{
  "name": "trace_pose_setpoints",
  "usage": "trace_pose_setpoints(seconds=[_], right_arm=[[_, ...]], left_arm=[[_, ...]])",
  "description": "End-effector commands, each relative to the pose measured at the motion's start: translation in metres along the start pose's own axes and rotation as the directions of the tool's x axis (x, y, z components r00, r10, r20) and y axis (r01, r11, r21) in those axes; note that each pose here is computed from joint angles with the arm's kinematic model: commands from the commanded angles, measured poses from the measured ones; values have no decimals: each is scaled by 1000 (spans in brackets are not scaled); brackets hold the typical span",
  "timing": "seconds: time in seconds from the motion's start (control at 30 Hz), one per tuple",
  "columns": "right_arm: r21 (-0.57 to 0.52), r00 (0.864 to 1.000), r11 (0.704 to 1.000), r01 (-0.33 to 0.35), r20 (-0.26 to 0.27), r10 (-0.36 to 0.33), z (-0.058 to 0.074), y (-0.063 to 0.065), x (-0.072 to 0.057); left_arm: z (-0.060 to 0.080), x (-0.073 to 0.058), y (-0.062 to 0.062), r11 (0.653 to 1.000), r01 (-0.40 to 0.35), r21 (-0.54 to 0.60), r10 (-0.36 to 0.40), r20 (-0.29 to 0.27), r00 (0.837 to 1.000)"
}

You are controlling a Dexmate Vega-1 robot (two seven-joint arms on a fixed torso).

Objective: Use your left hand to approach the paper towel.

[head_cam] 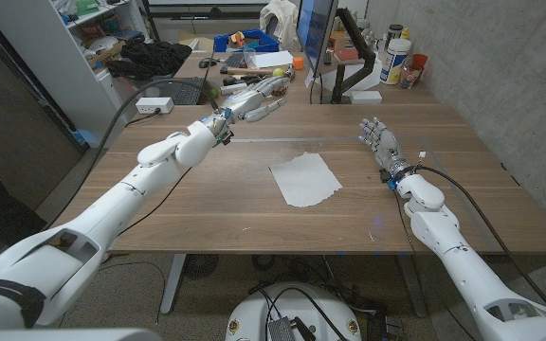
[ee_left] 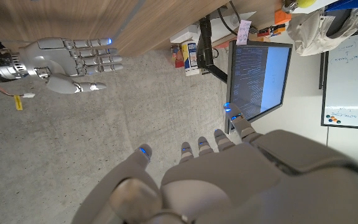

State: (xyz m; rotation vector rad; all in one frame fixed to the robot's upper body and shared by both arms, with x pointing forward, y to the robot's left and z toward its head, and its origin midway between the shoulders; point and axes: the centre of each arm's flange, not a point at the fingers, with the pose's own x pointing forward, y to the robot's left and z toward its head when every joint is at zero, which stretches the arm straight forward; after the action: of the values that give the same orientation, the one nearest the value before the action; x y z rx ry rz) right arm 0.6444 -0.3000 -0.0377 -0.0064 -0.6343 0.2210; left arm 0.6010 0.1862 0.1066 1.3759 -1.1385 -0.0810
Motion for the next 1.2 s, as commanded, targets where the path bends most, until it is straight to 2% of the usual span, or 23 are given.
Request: trace_pose_setpoints(seconds=[0.03, 0.83, 1.2], right_arm=[[-5, 1000, 1000, 4, 5, -4, 1, -4, -4], [-17, 1000, 1000, -6, 12, 7, 2, -7, -5], [-25, 1000, 1000, -12, 15, 13, 2, -6, -6]], left_arm=[[10, 9, -5, 999, 33, 25, -34, 35, 999], [18, 20, -17, 995, 103, 1, -103, 70, 992], [20, 21, -27, 987, 157, -13, -156, 86, 984]])
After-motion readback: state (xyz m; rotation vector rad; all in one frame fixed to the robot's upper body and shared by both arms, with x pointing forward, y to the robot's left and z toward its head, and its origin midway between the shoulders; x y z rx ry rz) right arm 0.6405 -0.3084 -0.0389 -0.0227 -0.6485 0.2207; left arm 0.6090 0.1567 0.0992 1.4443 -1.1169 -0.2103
